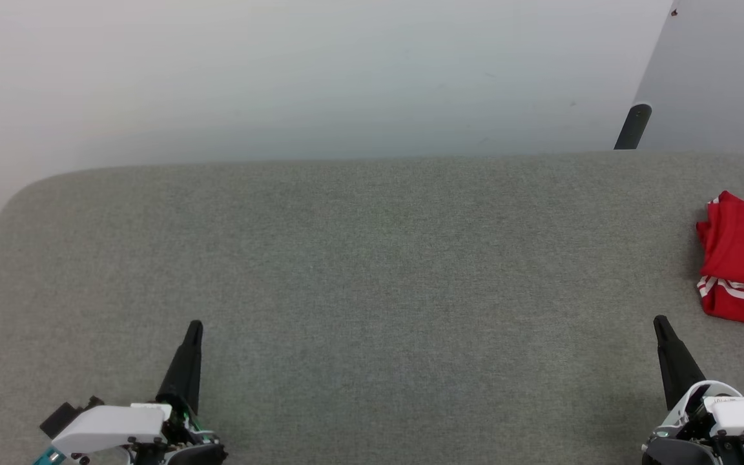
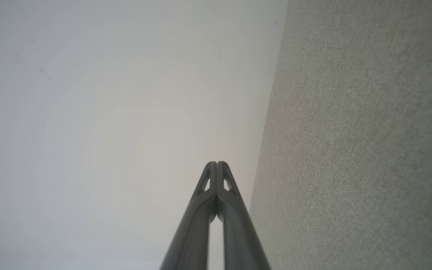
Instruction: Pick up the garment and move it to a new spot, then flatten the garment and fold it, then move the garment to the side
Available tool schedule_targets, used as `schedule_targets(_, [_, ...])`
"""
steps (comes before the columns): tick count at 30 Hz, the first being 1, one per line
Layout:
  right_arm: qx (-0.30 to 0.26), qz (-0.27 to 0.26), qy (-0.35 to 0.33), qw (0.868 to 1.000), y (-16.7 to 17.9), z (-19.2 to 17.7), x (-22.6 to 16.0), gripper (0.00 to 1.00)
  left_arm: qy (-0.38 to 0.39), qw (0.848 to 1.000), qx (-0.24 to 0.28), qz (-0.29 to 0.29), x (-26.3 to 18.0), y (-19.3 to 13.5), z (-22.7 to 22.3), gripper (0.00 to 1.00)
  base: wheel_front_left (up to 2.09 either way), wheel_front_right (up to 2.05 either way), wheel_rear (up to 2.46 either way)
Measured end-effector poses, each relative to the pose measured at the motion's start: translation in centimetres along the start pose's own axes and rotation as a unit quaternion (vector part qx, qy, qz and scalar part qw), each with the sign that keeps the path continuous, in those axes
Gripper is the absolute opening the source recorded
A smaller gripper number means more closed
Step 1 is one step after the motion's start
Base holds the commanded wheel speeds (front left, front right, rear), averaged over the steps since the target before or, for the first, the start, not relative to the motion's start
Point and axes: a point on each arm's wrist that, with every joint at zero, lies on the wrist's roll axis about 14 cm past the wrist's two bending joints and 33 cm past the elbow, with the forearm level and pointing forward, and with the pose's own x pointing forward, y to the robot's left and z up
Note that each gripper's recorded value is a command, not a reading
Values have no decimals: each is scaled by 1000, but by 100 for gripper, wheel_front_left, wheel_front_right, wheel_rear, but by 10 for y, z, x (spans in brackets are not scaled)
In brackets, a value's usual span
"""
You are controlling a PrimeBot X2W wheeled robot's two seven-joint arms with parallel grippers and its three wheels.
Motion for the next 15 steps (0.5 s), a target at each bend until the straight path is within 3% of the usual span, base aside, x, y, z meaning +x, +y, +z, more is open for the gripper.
schedule_targets(15, [3, 5, 0, 1000, 3, 0, 2, 0, 0, 1000, -2, -1, 0, 0, 0, 0, 0, 0, 0])
